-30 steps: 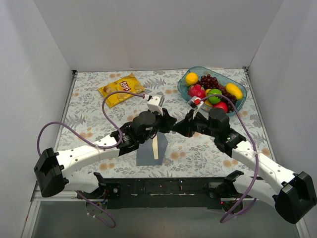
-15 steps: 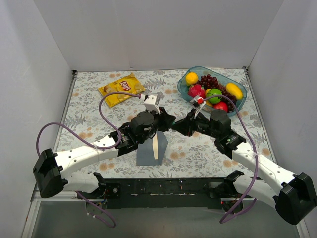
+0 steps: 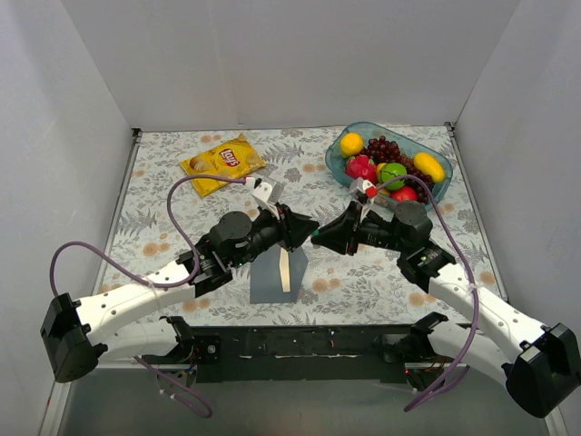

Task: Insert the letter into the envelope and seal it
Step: Unscrew the solid glue.

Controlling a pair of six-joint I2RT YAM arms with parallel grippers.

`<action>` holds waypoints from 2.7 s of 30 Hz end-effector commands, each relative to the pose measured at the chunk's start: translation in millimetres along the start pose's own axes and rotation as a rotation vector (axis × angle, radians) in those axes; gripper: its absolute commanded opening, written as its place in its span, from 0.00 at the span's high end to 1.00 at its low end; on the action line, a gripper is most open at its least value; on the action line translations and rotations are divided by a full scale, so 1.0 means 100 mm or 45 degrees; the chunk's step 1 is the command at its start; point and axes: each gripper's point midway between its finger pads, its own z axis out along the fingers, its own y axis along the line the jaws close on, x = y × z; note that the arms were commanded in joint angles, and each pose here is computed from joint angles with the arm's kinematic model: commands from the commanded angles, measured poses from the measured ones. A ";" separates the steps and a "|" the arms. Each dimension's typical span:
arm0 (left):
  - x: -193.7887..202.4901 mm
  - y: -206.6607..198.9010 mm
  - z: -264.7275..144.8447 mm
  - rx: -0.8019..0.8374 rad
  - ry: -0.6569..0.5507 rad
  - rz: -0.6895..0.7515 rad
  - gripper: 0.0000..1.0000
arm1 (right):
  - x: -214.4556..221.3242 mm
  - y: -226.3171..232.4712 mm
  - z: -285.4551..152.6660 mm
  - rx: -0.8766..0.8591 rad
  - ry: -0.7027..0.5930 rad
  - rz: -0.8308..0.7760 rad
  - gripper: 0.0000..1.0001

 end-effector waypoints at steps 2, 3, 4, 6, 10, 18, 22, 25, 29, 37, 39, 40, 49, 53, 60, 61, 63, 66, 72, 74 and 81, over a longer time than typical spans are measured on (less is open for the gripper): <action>-0.03 -0.39 -0.29 0.373 0.022 0.160 0.99 | -0.29 0.55 -0.12 -0.372 -0.097 -0.246 0.99; 0.00 -0.48 -0.35 0.454 0.047 0.186 0.97 | -0.29 0.62 -0.15 -0.428 -0.096 -0.269 0.99; 0.00 -0.50 -0.36 0.476 0.055 0.197 0.94 | -0.28 0.66 -0.16 -0.457 -0.089 -0.275 0.99; 0.01 -0.53 -0.39 0.504 0.073 0.212 0.80 | -0.30 0.74 -0.20 -0.512 -0.082 -0.295 0.99; -0.05 -0.46 -0.36 0.445 0.048 0.206 0.28 | -0.32 0.67 -0.17 -0.456 -0.084 -0.274 0.99; -0.49 0.05 -0.24 -0.011 -0.158 0.083 0.09 | -0.34 0.08 0.00 -0.044 -0.038 -0.147 0.99; -0.49 0.28 -0.10 -0.200 -0.110 0.110 0.18 | -0.34 0.01 0.03 0.000 -0.029 -0.123 0.99; -0.47 0.23 -0.05 -0.181 -0.083 0.121 0.25 | -0.32 -0.03 0.03 0.020 -0.022 -0.113 0.99; -0.38 0.23 0.03 -0.189 -0.037 0.131 0.28 | -0.31 -0.06 0.04 0.040 -0.016 -0.103 0.99; -0.26 0.08 0.12 -0.130 0.017 0.167 0.38 | -0.29 -0.09 0.05 0.052 -0.014 -0.092 0.99; -0.26 0.08 0.13 -0.135 0.017 0.167 0.42 | -0.29 -0.09 0.05 0.052 -0.014 -0.092 0.99; -0.25 0.08 0.12 -0.132 0.021 0.168 0.45 | -0.29 -0.09 0.05 0.052 -0.014 -0.092 0.99; -0.22 0.05 0.14 -0.112 0.034 0.158 1.00 | -0.28 -0.10 0.04 0.066 -0.016 -0.091 0.99; -0.19 0.05 0.14 -0.111 0.042 0.140 1.00 | -0.29 -0.14 0.04 0.091 -0.020 -0.088 0.92; -0.17 0.05 0.15 -0.110 0.044 0.125 1.00 | -0.32 -0.14 0.05 0.093 -0.049 -0.089 0.67; -0.17 0.05 0.15 -0.108 0.045 0.125 1.00 | -0.33 -0.14 0.05 0.093 -0.050 -0.090 0.66; -0.17 0.03 0.15 -0.103 0.043 0.124 1.00 | -0.31 -0.15 0.06 0.093 -0.044 -0.086 0.65; -0.18 0.02 0.15 -0.097 0.040 0.123 1.00 | -0.30 -0.15 0.07 0.086 -0.038 -0.081 0.63; -0.14 0.01 0.18 -0.085 0.055 0.123 1.00 | -0.31 -0.14 0.08 0.075 -0.042 -0.084 0.57; -0.13 0.01 0.19 -0.079 0.057 0.119 1.00 | -0.31 -0.14 0.09 0.071 -0.041 -0.078 0.56; -0.15 -0.02 0.21 -0.064 0.043 0.118 1.00 | -0.30 -0.14 0.10 0.066 -0.036 -0.074 0.58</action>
